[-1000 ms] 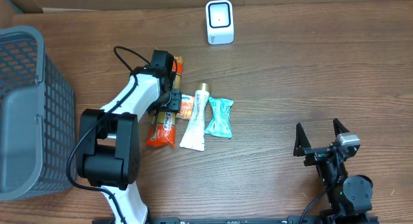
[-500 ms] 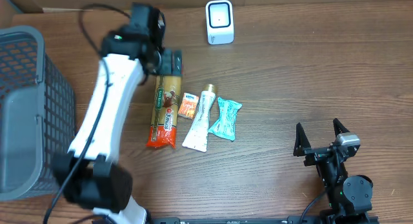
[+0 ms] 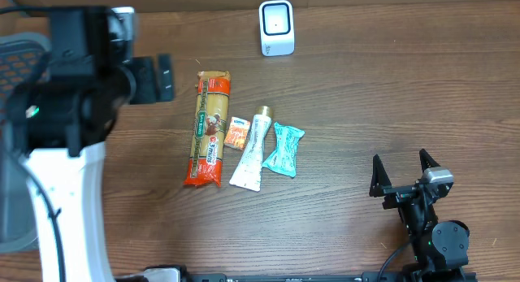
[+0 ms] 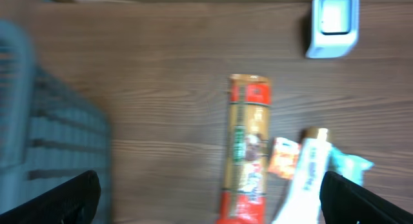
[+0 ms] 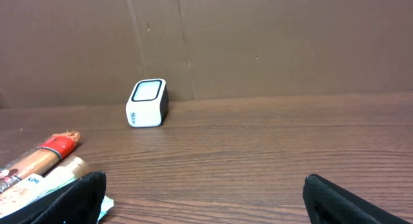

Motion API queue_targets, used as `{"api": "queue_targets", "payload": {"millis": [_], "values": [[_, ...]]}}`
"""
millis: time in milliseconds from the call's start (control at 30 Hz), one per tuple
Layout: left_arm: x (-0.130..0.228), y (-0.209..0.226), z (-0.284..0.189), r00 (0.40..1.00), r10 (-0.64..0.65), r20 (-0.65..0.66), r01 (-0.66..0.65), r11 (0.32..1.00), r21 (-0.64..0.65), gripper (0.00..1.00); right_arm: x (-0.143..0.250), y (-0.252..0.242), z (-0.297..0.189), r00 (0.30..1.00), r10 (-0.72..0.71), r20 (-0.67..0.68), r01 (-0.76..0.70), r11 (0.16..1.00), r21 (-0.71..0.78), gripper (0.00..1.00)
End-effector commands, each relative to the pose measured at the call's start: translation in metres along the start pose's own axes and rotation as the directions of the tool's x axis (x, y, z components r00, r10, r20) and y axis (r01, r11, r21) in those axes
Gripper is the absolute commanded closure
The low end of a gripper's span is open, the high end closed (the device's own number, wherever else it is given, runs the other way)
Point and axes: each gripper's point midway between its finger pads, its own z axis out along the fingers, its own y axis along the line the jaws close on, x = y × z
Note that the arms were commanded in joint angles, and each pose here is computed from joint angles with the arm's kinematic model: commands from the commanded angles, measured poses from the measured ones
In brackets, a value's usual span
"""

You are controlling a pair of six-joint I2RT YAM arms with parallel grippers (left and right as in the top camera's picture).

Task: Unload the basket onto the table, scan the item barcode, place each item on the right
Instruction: 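Release the spaghetti and raise the left gripper beside the basket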

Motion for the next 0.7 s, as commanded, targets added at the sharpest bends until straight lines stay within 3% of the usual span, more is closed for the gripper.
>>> {"api": "queue_targets", "payload": {"millis": [0, 167, 333, 667], "values": [[0.001, 0.036, -0.011, 0.991, 0.133, 0.004, -0.132, 0.988, -0.075, 0.0, 0.002, -0.002, 0.0, 1.0, 0.008, 0.003, -0.008, 1.0, 0.009, 0.0], [0.011, 0.072, 0.002, 0.999, 0.03, -0.043, -0.034, 0.994, -0.105, 0.0, 0.002, -0.002, 0.0, 1.0, 0.008, 0.003, -0.008, 1.0, 0.009, 0.0], [0.017, 0.073, 0.018, 0.997, -0.019, -0.079, 0.018, 1.0, -0.02, 0.0, 0.002, -0.002, 0.0, 1.0, 0.008, 0.003, -0.008, 1.0, 0.009, 0.0], [0.026, 0.073, 0.031, 0.989, -0.027, -0.145, 0.025, 1.0, -0.011, 0.0, 0.002, -0.002, 0.0, 1.0, 0.008, 0.003, -0.008, 1.0, 0.009, 0.0]]}}
